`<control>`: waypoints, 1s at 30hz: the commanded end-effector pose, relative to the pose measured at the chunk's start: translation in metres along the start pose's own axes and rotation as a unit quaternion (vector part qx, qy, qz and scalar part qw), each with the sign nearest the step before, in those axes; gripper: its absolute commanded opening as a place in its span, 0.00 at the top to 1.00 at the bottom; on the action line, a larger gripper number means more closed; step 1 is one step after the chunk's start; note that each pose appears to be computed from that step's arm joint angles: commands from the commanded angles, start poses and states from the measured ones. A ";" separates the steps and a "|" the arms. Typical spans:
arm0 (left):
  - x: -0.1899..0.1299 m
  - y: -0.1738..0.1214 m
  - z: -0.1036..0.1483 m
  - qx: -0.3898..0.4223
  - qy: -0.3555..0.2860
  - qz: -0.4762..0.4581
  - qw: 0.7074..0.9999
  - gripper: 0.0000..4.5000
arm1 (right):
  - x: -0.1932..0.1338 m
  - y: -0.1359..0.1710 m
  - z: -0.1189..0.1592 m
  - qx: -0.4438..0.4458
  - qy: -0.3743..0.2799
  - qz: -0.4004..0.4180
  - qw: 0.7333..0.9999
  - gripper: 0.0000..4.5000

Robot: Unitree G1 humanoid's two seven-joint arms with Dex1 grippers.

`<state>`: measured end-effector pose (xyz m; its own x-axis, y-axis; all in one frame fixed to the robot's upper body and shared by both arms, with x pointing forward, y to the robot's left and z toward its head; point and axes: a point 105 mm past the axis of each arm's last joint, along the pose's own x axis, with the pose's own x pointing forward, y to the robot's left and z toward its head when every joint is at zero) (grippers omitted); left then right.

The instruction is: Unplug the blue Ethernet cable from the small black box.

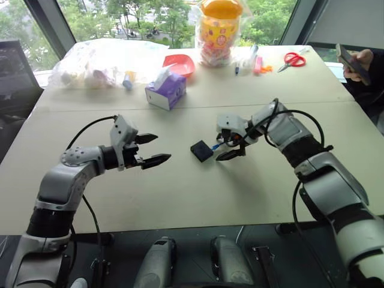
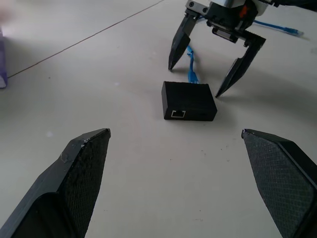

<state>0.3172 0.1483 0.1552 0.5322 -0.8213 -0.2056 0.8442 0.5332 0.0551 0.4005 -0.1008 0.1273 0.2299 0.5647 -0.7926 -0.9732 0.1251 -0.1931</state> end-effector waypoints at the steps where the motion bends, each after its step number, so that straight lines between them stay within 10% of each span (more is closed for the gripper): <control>1: -0.006 0.006 0.013 0.025 -0.015 0.012 0.999 0.00 | 0.007 -0.003 0.006 0.000 0.012 0.009 1.000 0.31; 7: -0.004 0.009 0.013 0.026 -0.016 0.012 0.999 0.00 | 0.008 0.000 0.011 -0.016 0.015 0.029 0.999 0.99; 13: 0.009 0.012 0.016 -0.017 -0.036 0.002 0.999 0.00 | -0.004 -0.009 0.024 -0.114 -0.022 -0.049 0.992 0.99; 19: 0.034 0.005 0.033 -0.123 -0.068 -0.067 0.988 0.00 | -0.052 0.010 0.067 -0.268 -0.134 -0.297 0.907 0.99; 30: 0.041 0.000 0.060 -0.158 -0.095 -0.126 0.975 0.00 | -0.056 0.054 0.082 -0.312 -0.151 -0.330 0.878 0.99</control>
<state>0.3432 0.1014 0.1878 0.3506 -0.9354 -0.0449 0.8871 0.3471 -0.3042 0.3404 -0.0610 0.1958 0.6340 0.7289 -0.2585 -0.4604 0.0872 -0.8834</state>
